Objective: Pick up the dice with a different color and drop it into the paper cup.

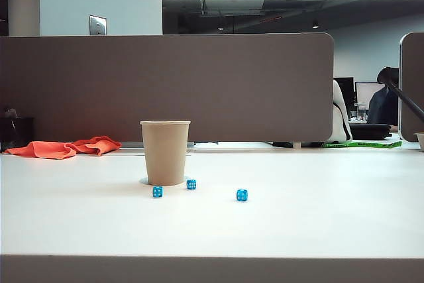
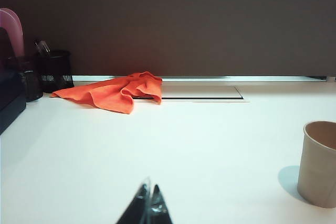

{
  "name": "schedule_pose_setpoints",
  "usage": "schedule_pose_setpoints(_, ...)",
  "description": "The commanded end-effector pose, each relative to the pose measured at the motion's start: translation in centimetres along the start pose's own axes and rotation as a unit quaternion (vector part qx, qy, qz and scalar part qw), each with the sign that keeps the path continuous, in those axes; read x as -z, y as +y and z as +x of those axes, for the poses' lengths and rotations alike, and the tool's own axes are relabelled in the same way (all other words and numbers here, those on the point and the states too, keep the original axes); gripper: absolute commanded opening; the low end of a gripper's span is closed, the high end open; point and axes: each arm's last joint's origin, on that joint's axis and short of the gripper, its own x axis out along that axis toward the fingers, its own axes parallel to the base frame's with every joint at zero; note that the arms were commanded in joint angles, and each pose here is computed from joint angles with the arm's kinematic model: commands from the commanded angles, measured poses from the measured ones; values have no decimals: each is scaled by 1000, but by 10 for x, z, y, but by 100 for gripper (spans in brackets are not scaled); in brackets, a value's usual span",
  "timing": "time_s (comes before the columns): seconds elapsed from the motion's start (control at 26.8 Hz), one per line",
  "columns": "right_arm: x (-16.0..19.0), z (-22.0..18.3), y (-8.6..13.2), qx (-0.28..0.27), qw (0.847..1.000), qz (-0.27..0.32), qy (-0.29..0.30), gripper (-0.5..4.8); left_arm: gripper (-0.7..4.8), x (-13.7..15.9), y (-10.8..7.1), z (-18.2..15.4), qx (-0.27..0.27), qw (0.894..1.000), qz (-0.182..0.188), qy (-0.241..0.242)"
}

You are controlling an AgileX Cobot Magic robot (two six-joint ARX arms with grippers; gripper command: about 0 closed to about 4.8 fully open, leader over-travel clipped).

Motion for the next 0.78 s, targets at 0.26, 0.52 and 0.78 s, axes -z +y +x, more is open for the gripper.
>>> schedule_pose_setpoints(0.26, 0, 0, 0, 0, 1000, 2, -4, -1, -6, -1, 0, 0, 1, 1000, 0, 0)
schedule_pose_setpoints(0.52, 0, 0, 0, 0, 1000, 2, -4, -1, -6, 0, 0, 0, 1, 1000, 0, 4)
schedule_pose_setpoints(0.78, 0, 0, 0, 0, 1000, 2, -4, -1, -6, 0, 0, 0, 1, 1000, 0, 4)
